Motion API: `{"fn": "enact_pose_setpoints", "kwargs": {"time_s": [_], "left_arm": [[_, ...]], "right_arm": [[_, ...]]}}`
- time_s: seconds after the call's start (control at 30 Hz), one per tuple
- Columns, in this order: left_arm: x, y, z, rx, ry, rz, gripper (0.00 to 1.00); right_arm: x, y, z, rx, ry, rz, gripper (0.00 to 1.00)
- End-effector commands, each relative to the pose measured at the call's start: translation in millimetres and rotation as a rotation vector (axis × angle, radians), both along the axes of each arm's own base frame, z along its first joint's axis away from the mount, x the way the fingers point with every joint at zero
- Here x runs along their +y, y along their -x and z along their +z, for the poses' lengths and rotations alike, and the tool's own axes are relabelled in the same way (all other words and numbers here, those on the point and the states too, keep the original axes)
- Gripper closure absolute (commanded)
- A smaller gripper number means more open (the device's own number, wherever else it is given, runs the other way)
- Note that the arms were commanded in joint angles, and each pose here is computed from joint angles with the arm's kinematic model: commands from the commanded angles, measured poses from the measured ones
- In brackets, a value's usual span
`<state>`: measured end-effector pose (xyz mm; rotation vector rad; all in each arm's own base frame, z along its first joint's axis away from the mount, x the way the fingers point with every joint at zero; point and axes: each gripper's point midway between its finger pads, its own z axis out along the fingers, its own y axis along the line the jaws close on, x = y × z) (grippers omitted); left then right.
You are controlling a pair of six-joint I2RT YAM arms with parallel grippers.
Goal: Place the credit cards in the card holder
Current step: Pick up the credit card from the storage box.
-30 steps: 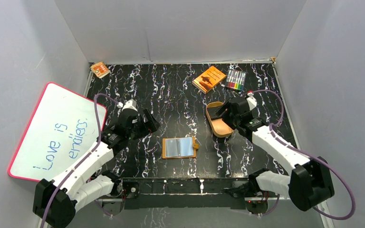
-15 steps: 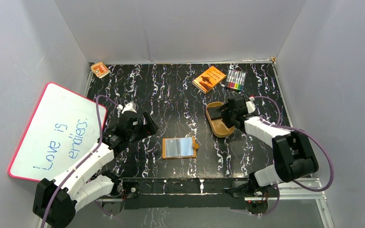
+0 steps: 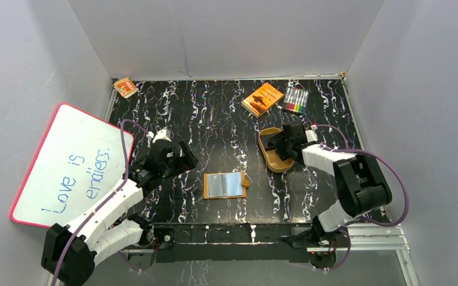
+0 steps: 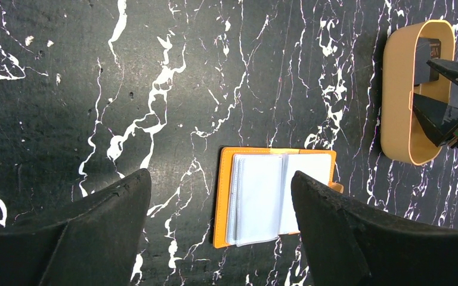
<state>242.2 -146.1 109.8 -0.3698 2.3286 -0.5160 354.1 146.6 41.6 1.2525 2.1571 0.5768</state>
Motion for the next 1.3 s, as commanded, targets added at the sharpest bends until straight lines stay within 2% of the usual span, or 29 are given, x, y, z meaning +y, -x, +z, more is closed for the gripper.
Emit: {"fn": "enact_pose_setpoints", "kwargs": {"time_s": [0.0, 0.13, 0.37, 0.73, 1.27], "left_arm": [[6, -3, 2, -0.013, -0.026, 0.016, 0.17], [7, -2, 1, -0.009, -0.030, 0.017, 0.17], [6, -3, 0, -0.006, -0.028, 0.019, 0.17], [5, -2, -3, 0.007, -0.028, 0.011, 0.18], [3, -1, -4, 0.009, -0.022, 0.007, 0.18]], "right_arm": [[-1, -12, 0, -0.009, 0.007, -0.030, 0.35], [-1, -10, -6, 0.012, 0.015, -0.019, 0.41], [-2, 0, -11, 0.027, 0.019, -0.001, 0.57], [-10, 13, -10, 0.016, 0.029, -0.005, 0.60], [-6, 7, 15, -0.038, 0.019, 0.012, 0.79]]}}
